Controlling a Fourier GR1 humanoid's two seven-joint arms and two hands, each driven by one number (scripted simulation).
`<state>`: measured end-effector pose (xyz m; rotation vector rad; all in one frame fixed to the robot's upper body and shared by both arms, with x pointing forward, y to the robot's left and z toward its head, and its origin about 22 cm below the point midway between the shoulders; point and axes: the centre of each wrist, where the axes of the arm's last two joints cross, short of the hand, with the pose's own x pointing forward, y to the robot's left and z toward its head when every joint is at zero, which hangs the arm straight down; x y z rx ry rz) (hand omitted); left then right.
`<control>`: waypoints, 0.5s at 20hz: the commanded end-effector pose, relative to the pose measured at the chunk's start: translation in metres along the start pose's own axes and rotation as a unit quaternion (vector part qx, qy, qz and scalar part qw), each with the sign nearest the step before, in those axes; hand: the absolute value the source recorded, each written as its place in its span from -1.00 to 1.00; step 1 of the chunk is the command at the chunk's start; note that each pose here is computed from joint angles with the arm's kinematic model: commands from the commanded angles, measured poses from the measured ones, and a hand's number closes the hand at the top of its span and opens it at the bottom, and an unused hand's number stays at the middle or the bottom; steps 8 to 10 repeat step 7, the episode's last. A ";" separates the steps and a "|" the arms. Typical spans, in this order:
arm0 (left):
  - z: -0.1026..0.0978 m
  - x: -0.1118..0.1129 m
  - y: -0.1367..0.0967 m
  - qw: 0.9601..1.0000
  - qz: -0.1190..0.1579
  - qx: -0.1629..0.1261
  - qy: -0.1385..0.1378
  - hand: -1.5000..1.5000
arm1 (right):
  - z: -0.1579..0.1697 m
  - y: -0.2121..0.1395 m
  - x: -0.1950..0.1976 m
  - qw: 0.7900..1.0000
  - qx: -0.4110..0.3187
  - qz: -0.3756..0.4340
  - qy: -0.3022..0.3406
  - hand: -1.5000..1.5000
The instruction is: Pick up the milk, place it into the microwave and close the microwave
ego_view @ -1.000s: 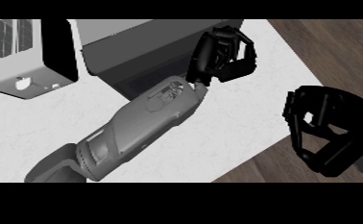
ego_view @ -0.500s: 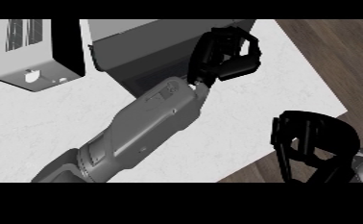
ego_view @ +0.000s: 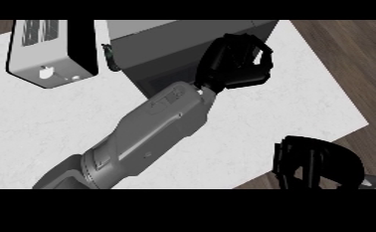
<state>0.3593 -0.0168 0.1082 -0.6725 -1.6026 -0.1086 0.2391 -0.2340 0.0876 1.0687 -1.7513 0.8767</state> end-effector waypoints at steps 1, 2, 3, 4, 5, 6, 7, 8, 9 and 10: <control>0.018 -0.035 0.075 0.988 0.035 0.145 0.050 1.00 | -0.001 0.015 -0.002 1.000 -0.007 -0.007 -0.012 1.00; 0.021 -0.040 0.077 0.988 0.039 0.142 0.050 1.00 | -0.004 0.019 -0.002 1.000 -0.004 -0.007 -0.014 1.00; 0.023 -0.040 0.083 0.989 0.037 0.136 0.050 1.00 | -0.004 0.019 0.000 1.000 -0.006 -0.001 -0.015 1.00; 0.019 -0.038 0.076 0.989 0.044 0.130 0.048 1.00 | -0.005 0.024 -0.001 1.000 -0.007 -0.005 -0.016 1.00; 0.023 -0.044 0.080 0.989 0.043 0.130 0.055 1.00 | -0.003 0.026 0.000 1.000 -0.012 -0.001 -0.014 1.00; 0.022 -0.041 0.081 0.990 0.049 0.125 0.053 1.00 | -0.006 0.032 -0.001 1.000 -0.006 -0.003 -0.016 1.00; 0.022 -0.044 0.078 0.990 0.051 0.124 0.054 1.00 | -0.007 0.032 0.001 1.000 -0.005 0.000 -0.018 1.00; 0.022 -0.044 0.078 0.990 0.051 0.124 0.054 1.00 | -0.007 0.032 0.001 1.000 -0.005 0.000 -0.018 1.00; 0.022 -0.044 0.078 0.990 0.051 0.124 0.054 1.00 | -0.007 0.032 0.001 1.000 -0.005 0.000 -0.018 1.00; 0.022 -0.044 0.078 0.990 0.051 0.124 0.054 1.00 | -0.007 0.032 0.001 1.000 -0.005 0.000 -0.018 1.00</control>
